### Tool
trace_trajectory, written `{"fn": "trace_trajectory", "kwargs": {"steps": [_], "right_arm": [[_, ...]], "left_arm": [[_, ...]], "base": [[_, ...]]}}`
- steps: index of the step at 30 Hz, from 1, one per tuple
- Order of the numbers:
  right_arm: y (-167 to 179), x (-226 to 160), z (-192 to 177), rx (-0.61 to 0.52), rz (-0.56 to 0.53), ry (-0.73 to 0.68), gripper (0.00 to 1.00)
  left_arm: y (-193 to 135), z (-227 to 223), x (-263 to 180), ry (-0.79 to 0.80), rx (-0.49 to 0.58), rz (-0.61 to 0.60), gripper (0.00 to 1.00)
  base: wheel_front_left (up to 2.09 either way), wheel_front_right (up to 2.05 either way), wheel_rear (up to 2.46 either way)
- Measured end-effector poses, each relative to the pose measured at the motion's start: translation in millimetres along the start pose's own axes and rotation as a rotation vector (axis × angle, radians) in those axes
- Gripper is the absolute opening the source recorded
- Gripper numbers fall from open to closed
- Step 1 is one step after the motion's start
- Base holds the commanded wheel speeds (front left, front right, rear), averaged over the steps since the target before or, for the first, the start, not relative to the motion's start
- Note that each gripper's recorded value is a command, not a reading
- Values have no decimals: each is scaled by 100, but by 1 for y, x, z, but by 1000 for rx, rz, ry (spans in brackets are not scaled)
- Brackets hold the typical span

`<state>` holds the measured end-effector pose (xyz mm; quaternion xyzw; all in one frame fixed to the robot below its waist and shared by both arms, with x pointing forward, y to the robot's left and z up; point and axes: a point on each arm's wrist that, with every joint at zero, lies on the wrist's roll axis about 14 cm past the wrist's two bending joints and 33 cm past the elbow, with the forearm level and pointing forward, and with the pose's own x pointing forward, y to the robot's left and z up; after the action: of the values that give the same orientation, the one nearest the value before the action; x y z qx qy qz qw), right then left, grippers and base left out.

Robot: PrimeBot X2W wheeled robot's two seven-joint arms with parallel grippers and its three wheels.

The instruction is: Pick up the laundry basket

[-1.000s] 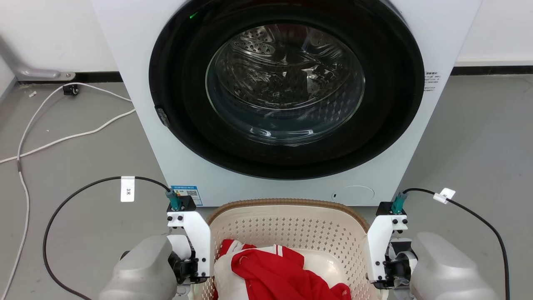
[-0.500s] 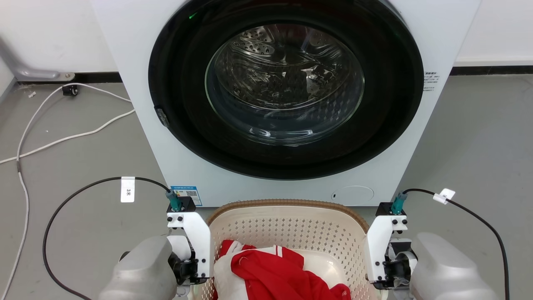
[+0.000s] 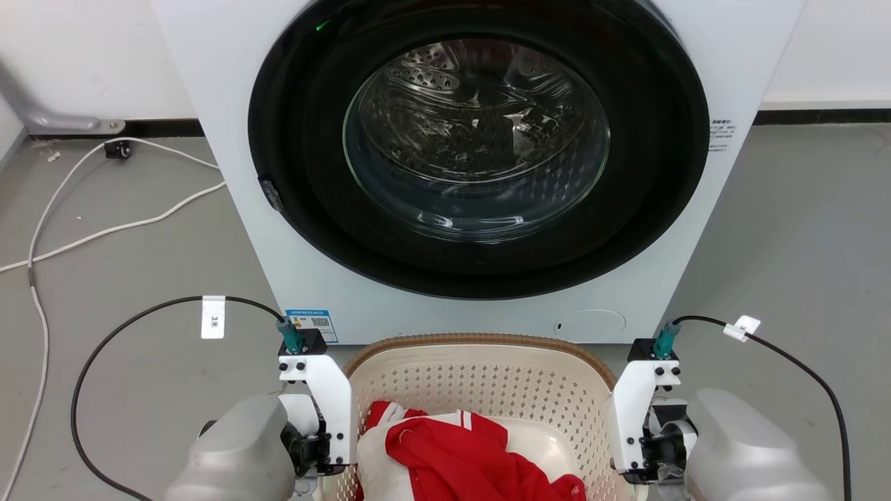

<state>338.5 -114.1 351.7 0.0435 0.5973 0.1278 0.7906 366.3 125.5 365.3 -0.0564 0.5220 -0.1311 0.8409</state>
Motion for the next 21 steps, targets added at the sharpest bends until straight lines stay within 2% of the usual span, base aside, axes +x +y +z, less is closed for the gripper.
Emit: {"fn": "trace_trajectory", "kwargs": {"steps": [21], "right_arm": [[1,3,-3,6,6,9,0]], "left_arm": [[2,-3,2,3,-6,2,0]], "base": [[0,0,0]]}}
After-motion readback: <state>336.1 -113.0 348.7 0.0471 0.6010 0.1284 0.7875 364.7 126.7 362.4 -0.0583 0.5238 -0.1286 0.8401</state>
